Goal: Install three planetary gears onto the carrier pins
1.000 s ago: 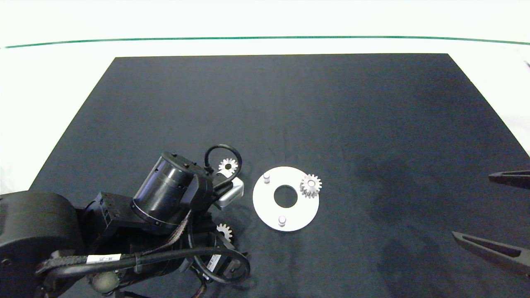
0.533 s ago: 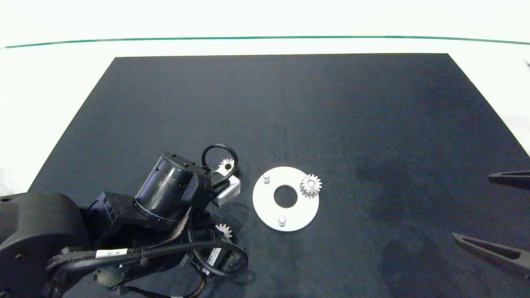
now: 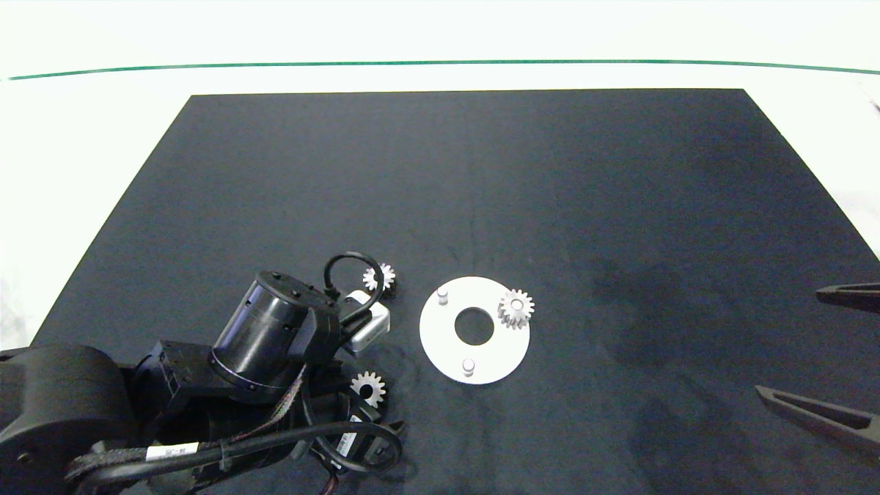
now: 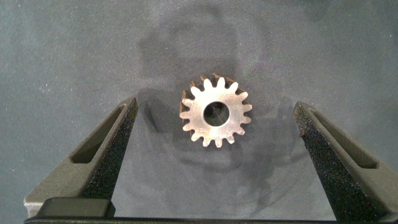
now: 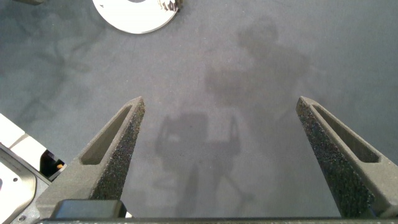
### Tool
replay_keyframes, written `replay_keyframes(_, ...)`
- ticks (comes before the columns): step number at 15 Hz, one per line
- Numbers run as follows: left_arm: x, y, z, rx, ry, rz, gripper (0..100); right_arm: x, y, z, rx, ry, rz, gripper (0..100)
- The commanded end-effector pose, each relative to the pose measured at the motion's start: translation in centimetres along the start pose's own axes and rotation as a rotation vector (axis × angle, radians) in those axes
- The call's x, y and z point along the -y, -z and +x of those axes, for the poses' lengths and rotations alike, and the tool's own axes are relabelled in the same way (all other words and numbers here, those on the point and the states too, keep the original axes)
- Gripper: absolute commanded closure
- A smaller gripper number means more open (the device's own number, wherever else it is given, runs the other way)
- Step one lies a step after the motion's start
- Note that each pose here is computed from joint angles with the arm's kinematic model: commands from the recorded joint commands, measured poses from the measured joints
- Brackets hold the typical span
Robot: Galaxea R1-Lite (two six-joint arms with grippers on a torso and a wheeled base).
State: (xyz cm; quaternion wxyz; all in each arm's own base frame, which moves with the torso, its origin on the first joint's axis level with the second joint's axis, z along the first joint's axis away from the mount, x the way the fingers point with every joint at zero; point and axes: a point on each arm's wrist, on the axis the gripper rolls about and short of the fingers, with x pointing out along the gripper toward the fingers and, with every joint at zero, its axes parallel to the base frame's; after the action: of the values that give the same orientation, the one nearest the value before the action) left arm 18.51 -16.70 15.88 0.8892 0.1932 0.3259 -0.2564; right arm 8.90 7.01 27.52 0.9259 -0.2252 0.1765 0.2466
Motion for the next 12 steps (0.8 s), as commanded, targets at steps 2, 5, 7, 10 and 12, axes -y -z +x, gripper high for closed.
replay_keyframes(2, 0.03, -0.09, -0.23, 0.011, 0.001, -0.002, 0, -0.02, 0.05, -0.01, -0.003, 0.0, -0.003, 0)
replay_keyframes(5, 0.1, -0.08, 0.07, 0.017, 0.001, -0.003, 0, -0.02, 0.05, -0.01, -0.003, 0.0, -0.003, 0)
replay_keyframes(7, 0.22, -0.2, 0.12, 0.025, 0.002, -0.002, 0, -0.02, 0.05, -0.01, -0.003, 0.0, -0.003, 0)
replay_keyframes(10, 0.22, -0.39, 0.19, 0.03, 0.001, -0.003, 0, -0.02, 0.05, -0.01, -0.003, 0.0, -0.003, 0)
replay_keyframes(12, 0.2, -0.26, 0.23, 0.025, 0.001, -0.003, 0, -0.07, 0.14, 0.1, -0.009, -0.001, -0.004, 0)
